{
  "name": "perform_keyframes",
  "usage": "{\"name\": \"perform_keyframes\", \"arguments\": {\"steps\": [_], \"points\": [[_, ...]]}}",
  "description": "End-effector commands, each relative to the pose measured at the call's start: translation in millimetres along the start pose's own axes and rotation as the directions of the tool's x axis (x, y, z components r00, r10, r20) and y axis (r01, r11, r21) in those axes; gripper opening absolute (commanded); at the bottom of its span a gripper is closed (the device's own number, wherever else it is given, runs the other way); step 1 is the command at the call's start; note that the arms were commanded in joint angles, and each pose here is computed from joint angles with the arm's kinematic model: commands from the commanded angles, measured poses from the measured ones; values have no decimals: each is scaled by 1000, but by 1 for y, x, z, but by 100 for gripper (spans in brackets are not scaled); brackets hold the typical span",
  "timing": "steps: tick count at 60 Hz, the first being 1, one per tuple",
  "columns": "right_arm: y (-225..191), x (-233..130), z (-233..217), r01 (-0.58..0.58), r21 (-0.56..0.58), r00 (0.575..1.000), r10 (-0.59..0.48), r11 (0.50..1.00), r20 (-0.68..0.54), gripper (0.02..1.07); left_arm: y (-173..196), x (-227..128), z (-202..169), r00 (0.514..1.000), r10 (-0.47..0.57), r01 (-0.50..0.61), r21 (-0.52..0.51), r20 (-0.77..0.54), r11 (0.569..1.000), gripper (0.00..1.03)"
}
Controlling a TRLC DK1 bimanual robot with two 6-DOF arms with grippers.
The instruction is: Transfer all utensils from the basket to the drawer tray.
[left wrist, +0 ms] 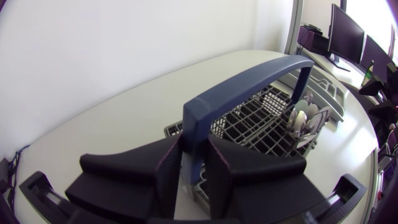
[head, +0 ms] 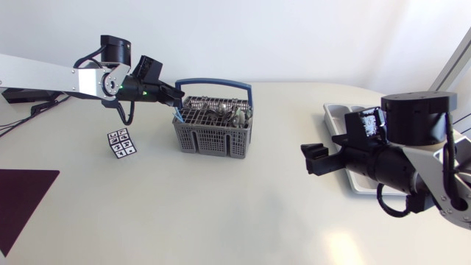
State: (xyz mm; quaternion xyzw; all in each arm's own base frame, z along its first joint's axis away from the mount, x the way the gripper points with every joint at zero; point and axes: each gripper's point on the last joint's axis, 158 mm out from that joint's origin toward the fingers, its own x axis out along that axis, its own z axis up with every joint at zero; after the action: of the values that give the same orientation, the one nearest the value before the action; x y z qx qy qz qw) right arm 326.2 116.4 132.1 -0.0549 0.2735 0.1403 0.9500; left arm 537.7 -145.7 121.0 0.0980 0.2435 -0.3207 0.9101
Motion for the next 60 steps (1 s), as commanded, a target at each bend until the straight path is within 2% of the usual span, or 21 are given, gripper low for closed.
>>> {"name": "perform_keyframes", "arguments": {"steps": [1,22,36,38,41,45,47,54,60], "points": [[2,-1,-5,-2,12,1000,2,1000,-9,102,-17,-8,-18,998,-52,49,-70,-41,996,10],[5,-1,-4,-9,3,1000,9,1000,-9,102,-57,-55,-42,995,-69,64,-67,-66,996,10],[11,1,-11,-21,-11,999,21,1000,-25,102,-86,-88,-59,997,-22,19,-32,-76,999,11],[11,1,-13,-22,-12,999,22,1000,-28,102,-90,-90,-60,997,-18,16,-25,-76,1000,15],[15,1,-15,-30,-18,999,29,999,-31,102,-100,-92,-63,997,-16,16,0,-78,1000,30],[18,1,-17,-37,-23,999,36,999,-35,102,-104,-94,-61,997,-3,4,18,-75,1000,44],[19,2,-18,-39,-26,999,38,999,-35,102,-103,-96,-57,998,9,-7,17,-68,1000,55],[24,1,-17,-44,-34,999,43,998,-33,102,-102,-111,-31,999,32,-32,7,-11,999,81],[27,0,-16,-44,-42,999,43,998,-32,102,-106,-138,0,996,49,-50,1,71,999,89]]}}
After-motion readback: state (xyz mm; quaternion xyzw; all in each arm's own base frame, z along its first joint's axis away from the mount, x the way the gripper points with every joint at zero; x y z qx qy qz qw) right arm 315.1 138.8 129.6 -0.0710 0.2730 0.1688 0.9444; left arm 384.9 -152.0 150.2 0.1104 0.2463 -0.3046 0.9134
